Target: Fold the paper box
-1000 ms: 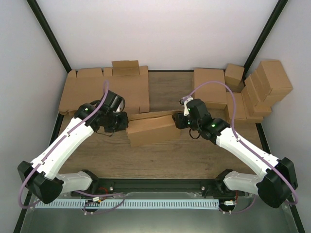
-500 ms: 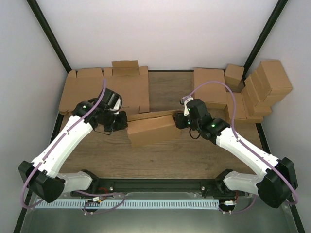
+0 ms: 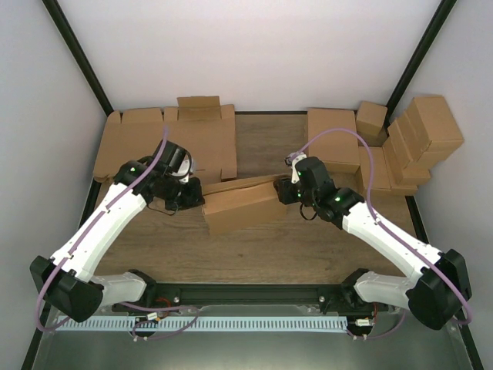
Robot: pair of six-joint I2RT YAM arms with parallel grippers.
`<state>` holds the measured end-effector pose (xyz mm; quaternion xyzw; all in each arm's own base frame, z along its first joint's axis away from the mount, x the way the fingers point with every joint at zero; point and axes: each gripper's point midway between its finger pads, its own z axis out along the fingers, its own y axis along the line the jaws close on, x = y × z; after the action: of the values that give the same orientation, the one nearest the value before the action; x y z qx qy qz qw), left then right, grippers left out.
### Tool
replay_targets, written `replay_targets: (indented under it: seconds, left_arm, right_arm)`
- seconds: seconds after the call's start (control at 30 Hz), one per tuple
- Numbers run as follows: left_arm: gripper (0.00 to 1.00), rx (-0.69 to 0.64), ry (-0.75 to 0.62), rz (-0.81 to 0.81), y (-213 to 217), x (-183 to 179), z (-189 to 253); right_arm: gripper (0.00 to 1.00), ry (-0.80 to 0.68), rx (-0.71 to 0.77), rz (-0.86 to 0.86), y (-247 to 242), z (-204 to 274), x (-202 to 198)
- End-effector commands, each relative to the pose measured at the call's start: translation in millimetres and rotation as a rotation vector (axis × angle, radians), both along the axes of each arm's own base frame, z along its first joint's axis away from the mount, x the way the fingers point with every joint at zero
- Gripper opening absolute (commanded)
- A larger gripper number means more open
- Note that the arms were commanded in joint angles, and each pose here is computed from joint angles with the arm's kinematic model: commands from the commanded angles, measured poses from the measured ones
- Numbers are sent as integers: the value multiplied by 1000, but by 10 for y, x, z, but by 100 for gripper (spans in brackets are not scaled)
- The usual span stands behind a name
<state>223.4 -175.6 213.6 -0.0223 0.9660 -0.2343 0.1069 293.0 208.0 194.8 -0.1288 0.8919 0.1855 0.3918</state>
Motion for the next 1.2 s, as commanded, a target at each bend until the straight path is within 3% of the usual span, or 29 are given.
replay_targets:
  seconds: [0.0,0.5,0.8,1.17]
  left_arm:
    - [5,21,39,-47,27,-137,-64]
    - [6,194,97,-44,337,-285,-194]
    - [5,96,44,3,209,-205,-208]
    - [5,17,-66,55,169,-140,-182]
  right_arm:
    - [49,69,-57,20,-5,-213,-93]
    - [49,74,-75,9,5,-239,-34]
    - [50,55,-53,10,13,-147,-40]
    - [64,-53,10,23,-59,381,-139]
